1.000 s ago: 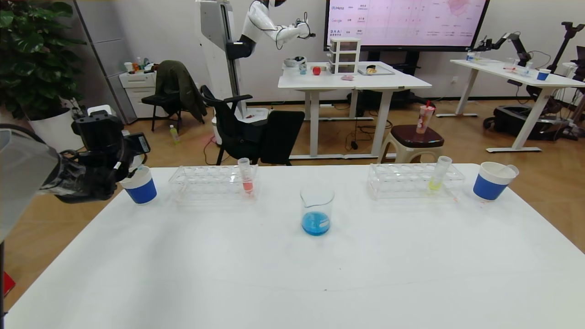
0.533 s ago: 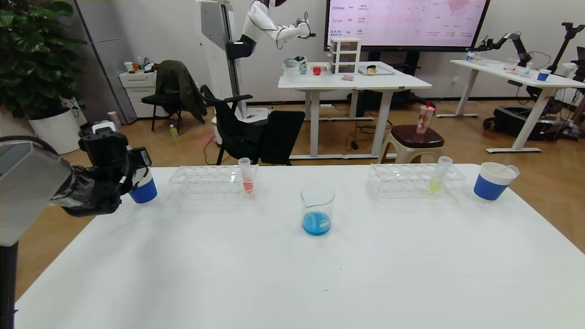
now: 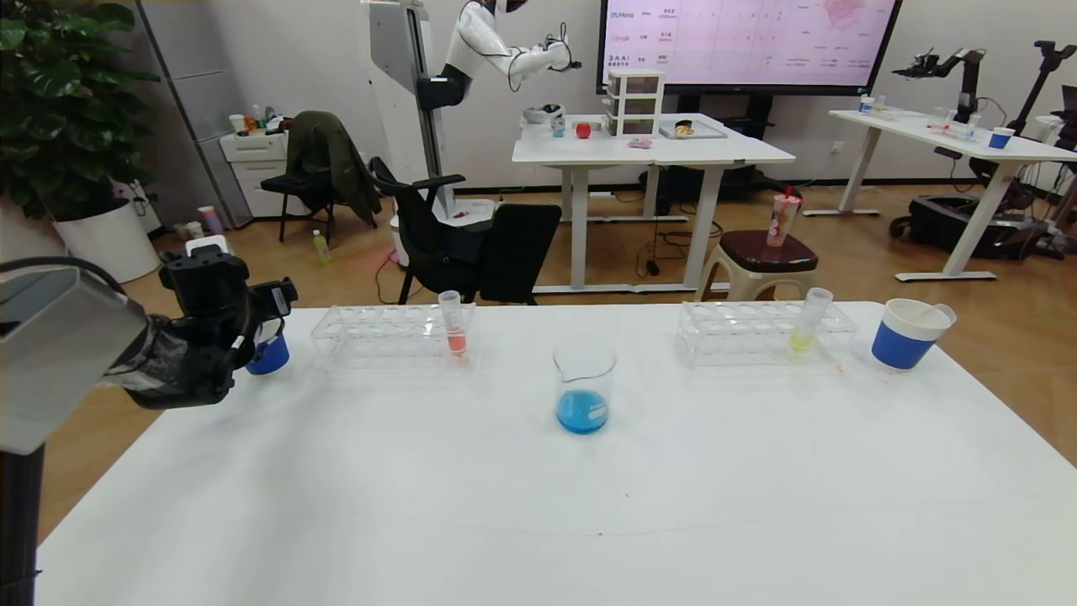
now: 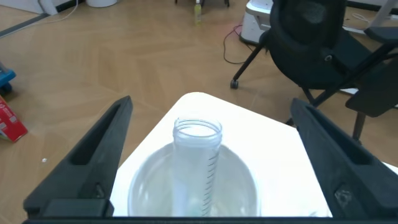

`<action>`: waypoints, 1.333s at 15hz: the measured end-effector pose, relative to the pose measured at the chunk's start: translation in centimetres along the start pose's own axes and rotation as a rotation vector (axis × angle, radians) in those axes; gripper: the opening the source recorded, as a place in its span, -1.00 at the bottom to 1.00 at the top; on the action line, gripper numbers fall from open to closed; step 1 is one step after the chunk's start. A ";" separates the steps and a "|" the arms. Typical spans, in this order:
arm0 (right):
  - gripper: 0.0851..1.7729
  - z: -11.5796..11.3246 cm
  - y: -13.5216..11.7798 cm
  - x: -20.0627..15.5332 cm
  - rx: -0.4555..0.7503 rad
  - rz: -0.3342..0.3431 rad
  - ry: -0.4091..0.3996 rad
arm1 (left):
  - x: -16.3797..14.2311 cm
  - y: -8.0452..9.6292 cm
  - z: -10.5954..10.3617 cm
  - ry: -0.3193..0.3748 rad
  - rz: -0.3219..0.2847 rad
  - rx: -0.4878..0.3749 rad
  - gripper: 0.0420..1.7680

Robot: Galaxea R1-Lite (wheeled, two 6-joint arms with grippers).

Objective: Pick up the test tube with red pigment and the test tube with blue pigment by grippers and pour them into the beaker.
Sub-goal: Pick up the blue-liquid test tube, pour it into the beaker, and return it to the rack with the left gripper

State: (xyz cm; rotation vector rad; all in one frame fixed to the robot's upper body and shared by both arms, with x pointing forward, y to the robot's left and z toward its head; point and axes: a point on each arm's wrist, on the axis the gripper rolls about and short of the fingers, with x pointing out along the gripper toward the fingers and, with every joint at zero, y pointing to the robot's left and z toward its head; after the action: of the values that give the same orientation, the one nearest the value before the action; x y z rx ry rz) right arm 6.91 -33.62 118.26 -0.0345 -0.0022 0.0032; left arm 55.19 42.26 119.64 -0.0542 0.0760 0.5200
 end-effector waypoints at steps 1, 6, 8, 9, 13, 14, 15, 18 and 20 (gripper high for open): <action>0.96 0.0 0.0 0.0 0.000 0.000 0.000 | 0.0 0.0 0.2 -0.005 0.001 -0.002 0.98; 0.96 0.0 0.0 0.0 0.000 0.000 0.000 | -1.4 -1.6 3.8 -0.053 -0.049 0.015 0.98; 0.96 0.0 0.0 0.0 0.000 0.000 0.000 | -3.0 -4.0 5.7 -0.082 -0.109 0.014 0.98; 0.96 0.0 0.0 0.0 0.000 0.000 0.000 | -4.0 -5.4 6.4 -0.097 -0.144 0.010 0.98; 0.96 0.0 0.0 0.0 0.000 -0.001 0.000 | -8.4 -9.0 7.4 -0.102 -0.257 0.029 0.98; 0.96 0.0 0.0 0.0 0.000 0.000 0.000 | -9.4 -9.0 7.7 -0.108 -0.269 0.043 0.98; 0.96 0.0 0.0 0.0 0.000 -0.001 0.000 | -10.5 -8.9 8.0 -0.119 -0.279 0.075 0.98; 0.96 0.0 0.0 0.0 0.000 0.000 0.000 | -13.8 -7.3 9.2 -0.203 -0.280 0.148 0.98; 0.96 0.0 0.0 0.0 0.000 0.000 0.000 | -16.4 -5.7 9.9 -0.227 -0.281 0.162 0.98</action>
State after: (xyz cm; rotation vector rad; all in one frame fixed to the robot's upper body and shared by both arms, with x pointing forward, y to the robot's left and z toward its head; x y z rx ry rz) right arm 6.91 -33.61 118.26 -0.0345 -0.0022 0.0027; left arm 44.42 29.93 131.06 0.1512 -0.1109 0.2352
